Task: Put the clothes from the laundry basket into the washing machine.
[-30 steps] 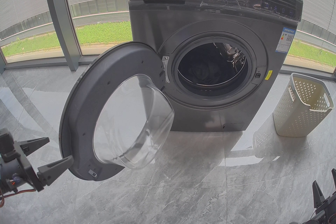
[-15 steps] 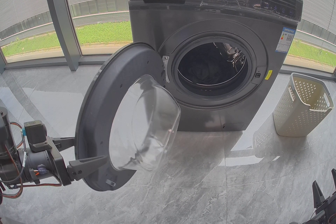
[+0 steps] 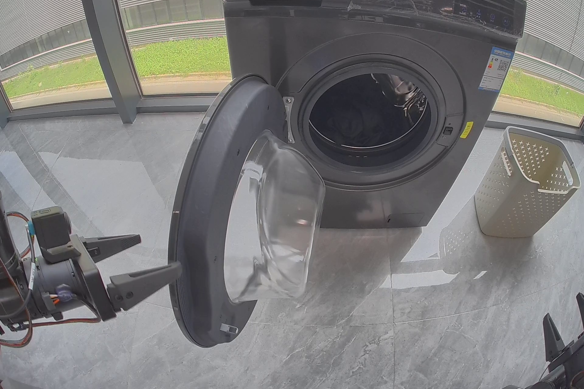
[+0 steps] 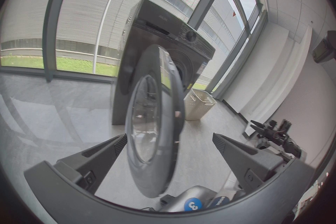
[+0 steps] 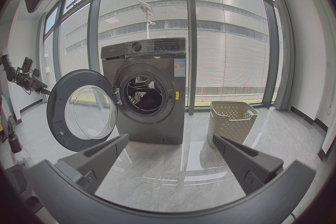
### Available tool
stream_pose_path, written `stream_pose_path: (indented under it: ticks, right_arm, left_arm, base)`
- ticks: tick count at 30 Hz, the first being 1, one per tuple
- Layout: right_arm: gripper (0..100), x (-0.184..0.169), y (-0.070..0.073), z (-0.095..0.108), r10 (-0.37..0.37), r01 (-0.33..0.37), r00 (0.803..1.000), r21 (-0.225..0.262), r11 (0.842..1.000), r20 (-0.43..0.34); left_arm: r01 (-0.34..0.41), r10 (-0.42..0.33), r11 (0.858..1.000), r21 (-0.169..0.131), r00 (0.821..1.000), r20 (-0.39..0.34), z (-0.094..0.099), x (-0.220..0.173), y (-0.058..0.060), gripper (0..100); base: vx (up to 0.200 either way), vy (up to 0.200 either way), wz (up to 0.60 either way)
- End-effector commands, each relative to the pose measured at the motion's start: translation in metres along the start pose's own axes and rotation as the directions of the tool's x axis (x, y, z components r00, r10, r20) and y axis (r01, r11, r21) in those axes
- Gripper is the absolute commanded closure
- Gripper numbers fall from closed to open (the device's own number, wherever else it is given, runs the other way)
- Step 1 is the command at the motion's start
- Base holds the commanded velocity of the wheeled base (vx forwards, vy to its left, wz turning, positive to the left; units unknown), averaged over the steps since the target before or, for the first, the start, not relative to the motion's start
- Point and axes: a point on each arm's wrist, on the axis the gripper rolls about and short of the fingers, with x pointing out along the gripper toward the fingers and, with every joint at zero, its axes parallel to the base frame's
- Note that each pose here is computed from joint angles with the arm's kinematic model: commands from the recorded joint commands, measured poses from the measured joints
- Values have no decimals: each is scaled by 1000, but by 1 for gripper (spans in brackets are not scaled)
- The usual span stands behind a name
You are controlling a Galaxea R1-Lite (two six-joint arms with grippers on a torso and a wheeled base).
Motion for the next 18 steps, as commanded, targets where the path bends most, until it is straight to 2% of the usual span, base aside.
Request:
stream_pose_path:
  ticks: [1, 9, 13, 14, 15, 18]
  right_arm:
    - [0, 0, 0, -5, 0, 0, 1000, 0, 1000, 0]
    - [0, 0, 0, -5, 1, -1, 1000, -2, 1000, 1]
    - [0, 0, 0, -5, 1, -1, 1000, -3, 1000, 1]
    - [0, 0, 0, -5, 1, -1, 1000, -3, 1000, 1]
    - [0, 0, 0, -5, 1, -1, 1000, -2, 1000, 1]
    - [0, 0, 0, -5, 1, -1, 1000, -2, 1000, 1]
  left_arm:
    - [-148, 146, 989, 19, 986, 76, 7, -16, 16, 0]
    - [-177, 177, 984, -4, 984, 27, 3, -9, 25, 0]
    - [-175, 174, 984, -18, 983, -52, -5, 9, 33, 0]
    - [-175, 174, 984, -18, 983, -52, -5, 9, 33, 0]
    - [-170, 169, 985, 1, 982, -89, -8, 18, 37, 0]
    - [-138, 142, 990, 38, 981, -132, -10, 35, 38, 0]
  base:
    - [0, 0, 0]
    - [0, 0, 0]
    - [0, 0, 0]
    - [0, 0, 0]
    - [0, 0, 0]
    - [0, 0, 0]
